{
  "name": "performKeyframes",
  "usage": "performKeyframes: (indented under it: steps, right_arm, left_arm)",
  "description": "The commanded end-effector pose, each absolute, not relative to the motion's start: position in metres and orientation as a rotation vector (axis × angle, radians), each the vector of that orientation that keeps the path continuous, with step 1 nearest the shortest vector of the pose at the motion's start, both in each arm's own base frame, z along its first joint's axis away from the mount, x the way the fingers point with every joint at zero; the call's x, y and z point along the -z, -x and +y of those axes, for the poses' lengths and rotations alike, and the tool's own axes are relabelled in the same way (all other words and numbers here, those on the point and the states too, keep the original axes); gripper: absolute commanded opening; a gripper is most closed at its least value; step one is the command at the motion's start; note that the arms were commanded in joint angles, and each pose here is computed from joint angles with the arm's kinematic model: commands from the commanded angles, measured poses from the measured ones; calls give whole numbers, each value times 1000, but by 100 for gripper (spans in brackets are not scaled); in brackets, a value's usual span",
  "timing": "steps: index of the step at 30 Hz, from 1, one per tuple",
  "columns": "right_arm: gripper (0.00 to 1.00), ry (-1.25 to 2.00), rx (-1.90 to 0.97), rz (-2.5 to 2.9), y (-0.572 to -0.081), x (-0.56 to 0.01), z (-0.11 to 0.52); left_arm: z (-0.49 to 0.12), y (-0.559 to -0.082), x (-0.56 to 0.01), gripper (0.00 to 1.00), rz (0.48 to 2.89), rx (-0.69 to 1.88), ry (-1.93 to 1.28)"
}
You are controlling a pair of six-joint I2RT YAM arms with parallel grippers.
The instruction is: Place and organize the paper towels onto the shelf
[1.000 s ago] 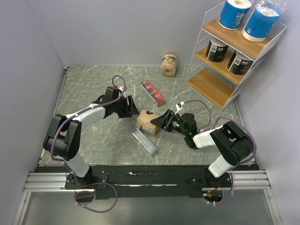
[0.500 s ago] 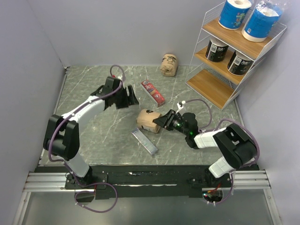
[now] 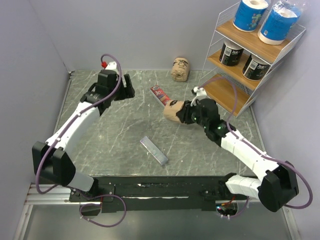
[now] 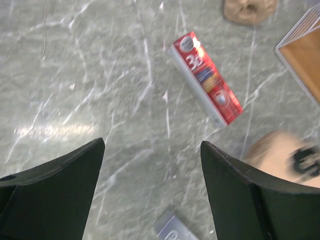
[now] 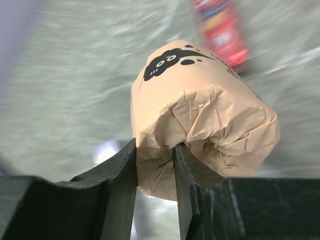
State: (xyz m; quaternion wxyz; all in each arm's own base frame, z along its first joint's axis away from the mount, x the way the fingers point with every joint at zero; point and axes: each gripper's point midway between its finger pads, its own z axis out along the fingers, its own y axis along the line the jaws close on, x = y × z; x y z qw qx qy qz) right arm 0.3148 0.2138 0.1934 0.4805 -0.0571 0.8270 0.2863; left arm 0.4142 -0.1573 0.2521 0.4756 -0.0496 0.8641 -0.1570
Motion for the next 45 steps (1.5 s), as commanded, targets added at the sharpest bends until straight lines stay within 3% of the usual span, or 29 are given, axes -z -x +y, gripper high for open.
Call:
performKeyframes:
  steps: [1,8,20,45]
  right_arm:
    - [37,467,-172,2038,-325,-203,153]
    - [40,809,434,2017,-391,-216,91]
    - [40,708,854,2060,-462,-197,-19]
    - [43,622,994,2161,-500,-162,-99]
  left_arm:
    - [-149,-394,-254,84,2061,375,80]
    - [-148,-382,-278,86,1993,402,76]
    - [-160,-376,-284,86,1976,470,62]
    - [-162,-375,-283,86,1980,485,57]
